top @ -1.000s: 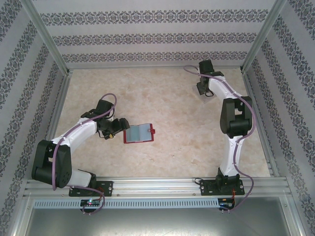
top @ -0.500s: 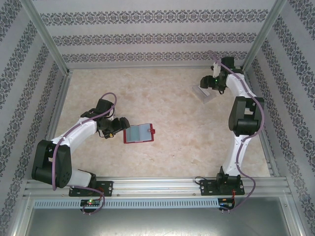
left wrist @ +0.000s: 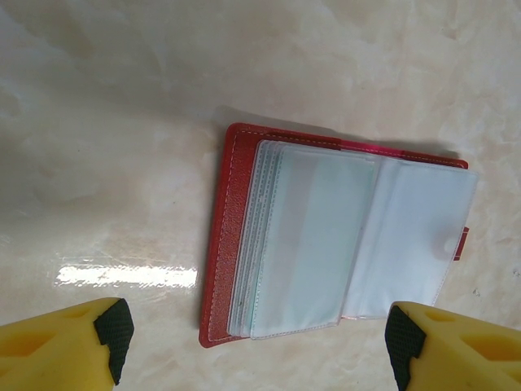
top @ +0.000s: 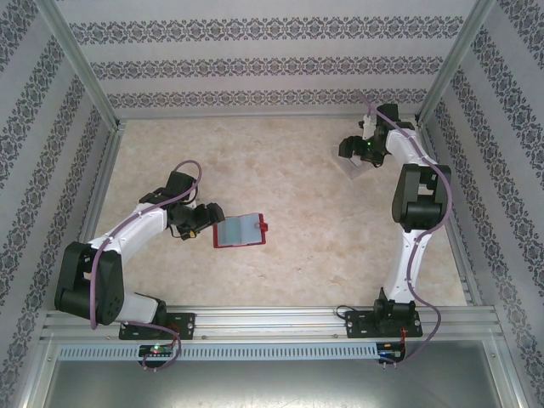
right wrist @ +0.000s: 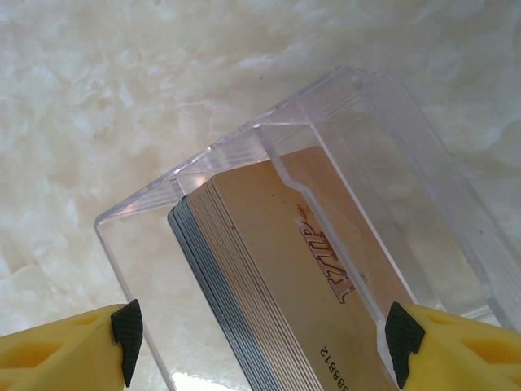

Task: Put the credit cards into the card holder

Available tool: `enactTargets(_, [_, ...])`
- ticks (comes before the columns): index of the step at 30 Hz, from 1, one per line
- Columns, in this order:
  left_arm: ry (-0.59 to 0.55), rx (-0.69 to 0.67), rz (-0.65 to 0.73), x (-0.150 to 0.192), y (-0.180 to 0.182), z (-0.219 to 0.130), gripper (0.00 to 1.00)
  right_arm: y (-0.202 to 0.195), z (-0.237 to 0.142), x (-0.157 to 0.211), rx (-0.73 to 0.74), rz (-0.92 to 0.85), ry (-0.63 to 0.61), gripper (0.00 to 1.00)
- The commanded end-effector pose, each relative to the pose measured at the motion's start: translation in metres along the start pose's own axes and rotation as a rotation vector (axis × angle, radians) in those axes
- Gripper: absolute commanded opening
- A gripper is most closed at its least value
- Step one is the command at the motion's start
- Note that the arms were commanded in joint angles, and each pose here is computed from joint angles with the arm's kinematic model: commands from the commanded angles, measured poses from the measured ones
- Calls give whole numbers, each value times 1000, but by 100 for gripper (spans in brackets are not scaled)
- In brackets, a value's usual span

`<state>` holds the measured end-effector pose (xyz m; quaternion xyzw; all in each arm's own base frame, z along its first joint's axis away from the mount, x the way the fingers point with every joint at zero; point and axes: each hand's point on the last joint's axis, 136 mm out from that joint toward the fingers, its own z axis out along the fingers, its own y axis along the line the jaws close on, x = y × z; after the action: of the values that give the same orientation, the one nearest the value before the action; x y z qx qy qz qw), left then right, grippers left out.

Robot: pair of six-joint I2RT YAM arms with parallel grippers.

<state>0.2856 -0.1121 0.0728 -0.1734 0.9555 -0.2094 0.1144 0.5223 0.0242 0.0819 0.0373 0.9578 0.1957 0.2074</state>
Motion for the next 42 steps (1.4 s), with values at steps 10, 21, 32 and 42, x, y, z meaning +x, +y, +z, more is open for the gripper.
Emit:
enactTargets(10, [-9, 36, 28, 6, -3, -4, 83, 51, 6, 30, -201, 127, 40, 81])
enactTargets(21, [-11, 40, 29, 7, -3, -3, 83, 85, -25, 33, -274, 193, -30, 81])
enactTargets(32, [-1, 50, 29, 7, -4, 1, 83, 69, -35, 35, 225, -63, -93, 80])
enactTargets(42, [-11, 42, 28, 6, -4, -3, 83, 49, -21, 21, 375, -198, -47, 82])
